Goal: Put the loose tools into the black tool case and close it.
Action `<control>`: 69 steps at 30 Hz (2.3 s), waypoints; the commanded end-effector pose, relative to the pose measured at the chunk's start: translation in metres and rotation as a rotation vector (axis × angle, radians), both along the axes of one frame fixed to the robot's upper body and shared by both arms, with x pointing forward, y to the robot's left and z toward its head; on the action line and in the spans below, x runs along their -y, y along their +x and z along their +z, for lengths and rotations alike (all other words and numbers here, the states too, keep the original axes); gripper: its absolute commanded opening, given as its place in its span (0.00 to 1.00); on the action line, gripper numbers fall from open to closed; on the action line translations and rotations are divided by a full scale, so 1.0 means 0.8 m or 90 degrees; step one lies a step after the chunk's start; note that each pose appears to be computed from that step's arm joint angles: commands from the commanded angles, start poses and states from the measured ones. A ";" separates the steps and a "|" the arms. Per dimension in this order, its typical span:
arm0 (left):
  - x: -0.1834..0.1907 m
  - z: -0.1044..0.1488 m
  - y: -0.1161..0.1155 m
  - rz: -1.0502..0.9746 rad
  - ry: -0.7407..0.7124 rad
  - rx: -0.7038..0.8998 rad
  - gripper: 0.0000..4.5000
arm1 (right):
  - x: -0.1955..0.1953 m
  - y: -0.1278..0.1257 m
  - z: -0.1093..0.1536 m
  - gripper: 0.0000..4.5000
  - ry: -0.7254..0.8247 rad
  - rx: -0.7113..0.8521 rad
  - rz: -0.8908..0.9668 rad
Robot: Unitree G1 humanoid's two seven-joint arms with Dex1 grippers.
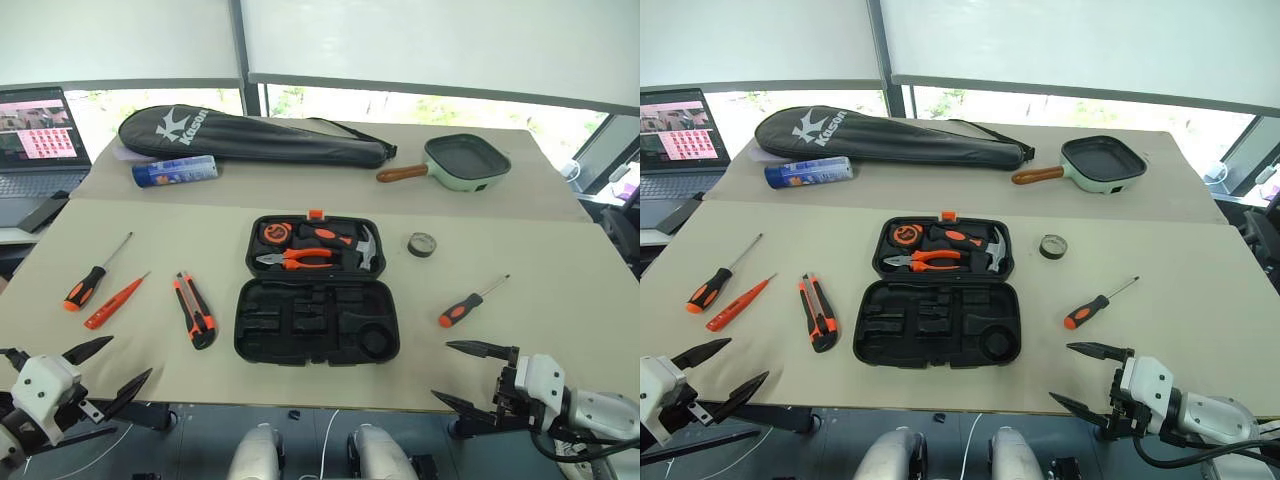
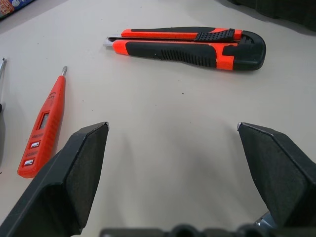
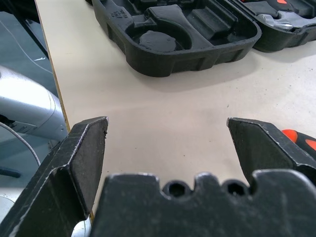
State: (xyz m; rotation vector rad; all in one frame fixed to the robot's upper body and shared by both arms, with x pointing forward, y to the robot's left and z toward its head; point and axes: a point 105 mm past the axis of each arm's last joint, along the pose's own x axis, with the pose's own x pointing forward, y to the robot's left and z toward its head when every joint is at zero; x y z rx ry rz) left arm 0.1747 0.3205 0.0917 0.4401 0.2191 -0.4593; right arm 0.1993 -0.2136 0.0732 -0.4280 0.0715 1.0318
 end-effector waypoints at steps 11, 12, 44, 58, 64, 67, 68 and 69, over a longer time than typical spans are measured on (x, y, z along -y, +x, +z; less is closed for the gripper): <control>-0.067 0.029 -0.020 0.328 -0.151 0.118 1.00 | -0.101 0.018 0.115 0.99 0.295 0.117 0.127; -0.079 0.018 -0.034 0.381 -0.165 0.111 1.00 | -0.108 0.017 0.124 0.99 0.321 0.131 0.136; -0.121 0.042 0.171 0.403 -0.189 -0.186 1.00 | -0.156 0.037 0.142 0.99 0.312 0.120 0.132; -0.119 0.022 0.173 0.350 -0.236 -0.200 0.19 | -0.158 0.046 0.150 1.00 0.284 0.103 0.121; -0.111 0.067 0.176 0.247 -0.241 -0.063 0.19 | -0.157 0.044 0.150 1.00 0.284 0.098 0.128; -0.094 0.107 0.181 0.164 -0.216 0.027 0.19 | -0.152 0.043 0.151 1.00 0.279 0.100 0.123; -0.088 0.116 0.181 0.143 -0.211 0.044 0.19 | -0.150 0.043 0.150 1.00 0.276 0.101 0.121; -0.070 0.132 0.182 0.088 -0.200 0.066 0.19 | -0.147 0.043 0.151 1.00 0.274 0.102 0.118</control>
